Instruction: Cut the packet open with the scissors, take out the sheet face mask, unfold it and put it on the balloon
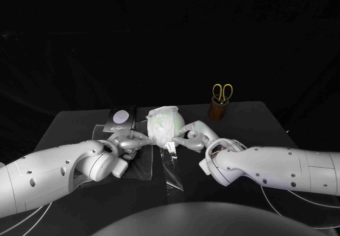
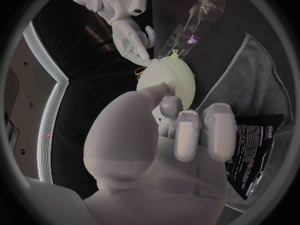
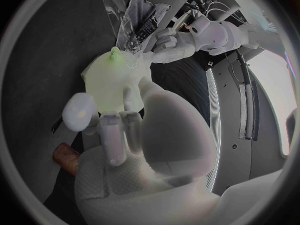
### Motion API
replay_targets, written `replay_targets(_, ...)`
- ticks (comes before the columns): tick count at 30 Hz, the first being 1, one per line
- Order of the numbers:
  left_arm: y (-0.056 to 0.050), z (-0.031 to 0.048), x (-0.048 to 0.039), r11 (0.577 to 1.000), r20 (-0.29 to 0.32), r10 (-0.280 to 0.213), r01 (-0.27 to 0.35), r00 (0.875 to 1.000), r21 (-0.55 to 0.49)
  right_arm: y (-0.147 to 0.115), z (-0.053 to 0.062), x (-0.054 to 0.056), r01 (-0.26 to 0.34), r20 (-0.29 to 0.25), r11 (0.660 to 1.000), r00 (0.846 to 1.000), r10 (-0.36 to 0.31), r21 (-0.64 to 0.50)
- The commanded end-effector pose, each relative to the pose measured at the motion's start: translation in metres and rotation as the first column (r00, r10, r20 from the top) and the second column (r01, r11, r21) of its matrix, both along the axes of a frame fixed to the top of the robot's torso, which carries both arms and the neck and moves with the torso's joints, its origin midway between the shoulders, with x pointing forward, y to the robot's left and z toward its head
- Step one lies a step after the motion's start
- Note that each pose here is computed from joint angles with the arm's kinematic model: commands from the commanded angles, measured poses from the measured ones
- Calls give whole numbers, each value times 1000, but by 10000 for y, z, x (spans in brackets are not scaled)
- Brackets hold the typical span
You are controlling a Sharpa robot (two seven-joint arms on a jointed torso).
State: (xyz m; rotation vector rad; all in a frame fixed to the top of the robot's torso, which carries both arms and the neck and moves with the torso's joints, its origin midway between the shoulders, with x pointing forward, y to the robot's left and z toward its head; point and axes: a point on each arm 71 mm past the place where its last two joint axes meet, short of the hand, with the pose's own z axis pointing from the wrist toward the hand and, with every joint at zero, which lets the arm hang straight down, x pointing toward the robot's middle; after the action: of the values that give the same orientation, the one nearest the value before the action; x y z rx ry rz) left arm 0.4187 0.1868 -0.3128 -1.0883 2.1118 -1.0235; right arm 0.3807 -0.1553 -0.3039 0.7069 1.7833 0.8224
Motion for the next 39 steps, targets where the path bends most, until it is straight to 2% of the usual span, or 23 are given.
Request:
replay_targets(1, -22, 6, -2, 1000, -1, -10, 10, 1000, -10, 28, 30, -10, -10, 27, 1000, 1000, 10, 4)
replay_targets(14, -20, 4, 3, 1000, 0, -8, 8, 1000, -9, 96, 74, -58, -40, 39, 999, 998, 39, 21)
replay_targets(39, -7, 0, 8, 1000, -1, -7, 7, 1000, -7, 69, 145, -77, -46, 88, 999, 995, 45, 3)
